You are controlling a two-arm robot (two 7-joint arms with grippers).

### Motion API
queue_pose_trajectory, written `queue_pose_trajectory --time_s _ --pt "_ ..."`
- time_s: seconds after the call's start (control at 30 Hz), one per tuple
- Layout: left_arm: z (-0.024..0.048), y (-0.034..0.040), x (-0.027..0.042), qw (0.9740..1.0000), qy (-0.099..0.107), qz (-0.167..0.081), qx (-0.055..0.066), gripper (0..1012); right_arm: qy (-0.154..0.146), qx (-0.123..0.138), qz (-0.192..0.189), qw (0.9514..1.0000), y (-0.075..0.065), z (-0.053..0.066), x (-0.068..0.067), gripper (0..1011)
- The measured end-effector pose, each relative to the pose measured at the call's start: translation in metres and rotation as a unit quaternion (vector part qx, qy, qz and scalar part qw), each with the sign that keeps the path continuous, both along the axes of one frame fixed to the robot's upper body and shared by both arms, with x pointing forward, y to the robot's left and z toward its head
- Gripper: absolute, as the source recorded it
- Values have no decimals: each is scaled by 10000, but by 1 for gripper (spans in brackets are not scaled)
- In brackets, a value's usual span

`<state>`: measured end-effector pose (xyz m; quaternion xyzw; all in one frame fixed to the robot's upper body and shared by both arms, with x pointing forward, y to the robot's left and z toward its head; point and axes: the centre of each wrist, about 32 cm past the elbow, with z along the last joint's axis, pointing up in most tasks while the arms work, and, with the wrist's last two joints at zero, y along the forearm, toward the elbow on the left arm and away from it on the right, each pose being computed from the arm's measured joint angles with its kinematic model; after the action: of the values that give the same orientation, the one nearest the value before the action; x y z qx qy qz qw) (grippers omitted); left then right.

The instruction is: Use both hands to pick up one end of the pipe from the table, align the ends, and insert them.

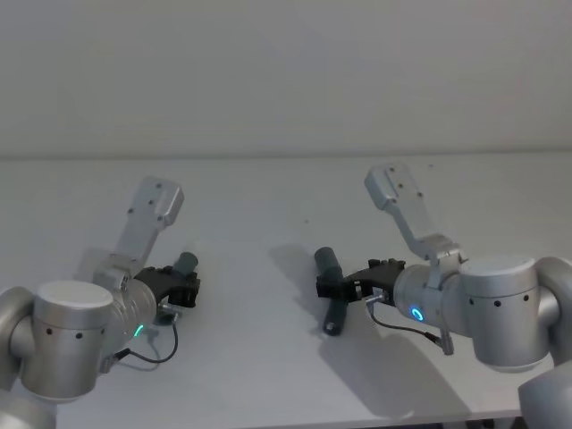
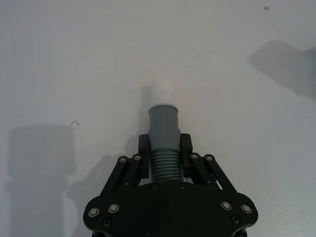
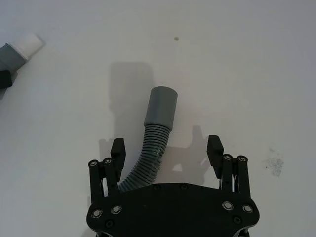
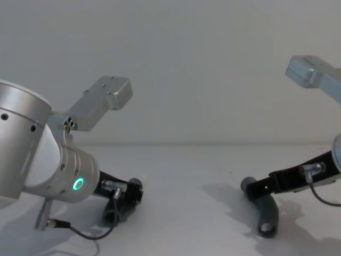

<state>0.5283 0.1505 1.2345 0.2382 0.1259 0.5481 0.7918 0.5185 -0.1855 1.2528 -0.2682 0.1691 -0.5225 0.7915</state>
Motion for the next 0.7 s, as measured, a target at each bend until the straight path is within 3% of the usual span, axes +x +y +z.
queue_pose_trajectory --time_s 0.7 --pt "-1 0 0 10000 1 0 1 321 123 -58 110 9998 138 2 -24 1002"
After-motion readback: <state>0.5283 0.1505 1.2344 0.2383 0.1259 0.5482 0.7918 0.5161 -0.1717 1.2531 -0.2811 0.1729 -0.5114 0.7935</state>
